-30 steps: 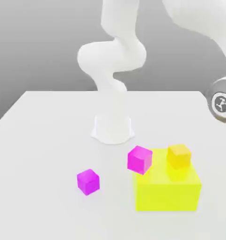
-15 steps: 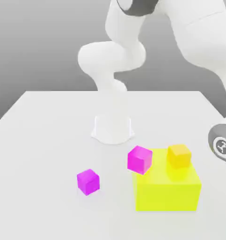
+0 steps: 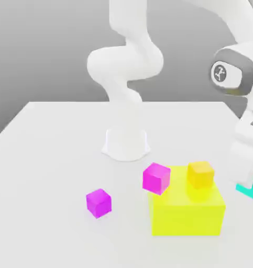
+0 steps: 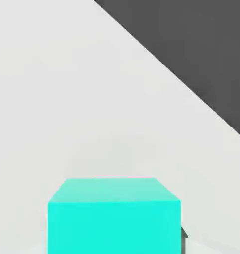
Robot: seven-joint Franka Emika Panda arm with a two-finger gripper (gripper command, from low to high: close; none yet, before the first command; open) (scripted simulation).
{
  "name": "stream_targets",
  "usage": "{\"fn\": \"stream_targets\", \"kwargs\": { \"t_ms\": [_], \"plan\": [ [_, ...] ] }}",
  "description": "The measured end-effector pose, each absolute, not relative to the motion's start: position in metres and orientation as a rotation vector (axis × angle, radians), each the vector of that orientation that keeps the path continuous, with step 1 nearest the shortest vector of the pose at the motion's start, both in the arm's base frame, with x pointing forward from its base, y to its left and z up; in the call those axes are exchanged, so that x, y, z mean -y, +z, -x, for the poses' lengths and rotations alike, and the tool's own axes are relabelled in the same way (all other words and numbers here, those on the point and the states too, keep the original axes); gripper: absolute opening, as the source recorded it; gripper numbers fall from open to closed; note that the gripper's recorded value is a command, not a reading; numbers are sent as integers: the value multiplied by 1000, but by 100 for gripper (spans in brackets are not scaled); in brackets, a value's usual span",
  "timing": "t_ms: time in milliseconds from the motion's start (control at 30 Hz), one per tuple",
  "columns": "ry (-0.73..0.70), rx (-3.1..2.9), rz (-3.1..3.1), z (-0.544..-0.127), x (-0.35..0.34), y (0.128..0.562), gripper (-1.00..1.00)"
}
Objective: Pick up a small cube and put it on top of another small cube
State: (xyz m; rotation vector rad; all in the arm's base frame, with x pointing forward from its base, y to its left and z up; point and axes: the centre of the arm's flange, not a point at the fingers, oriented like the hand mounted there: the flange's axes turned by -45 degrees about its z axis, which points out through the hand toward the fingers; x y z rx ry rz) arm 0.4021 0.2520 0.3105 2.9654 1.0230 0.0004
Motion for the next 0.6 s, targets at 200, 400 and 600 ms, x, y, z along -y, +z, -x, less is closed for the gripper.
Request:
{"fn": "stream_targets", "kwargs": {
  "t_ms": [200,400,600],
  "plan": [
    [0,-783,-3041,-355,-217,335,-100],
    [-1,-601,-3087,-320,-193,325,-100],
    [0,-592,-3087,-318,-191,282,100]
  ]
}}
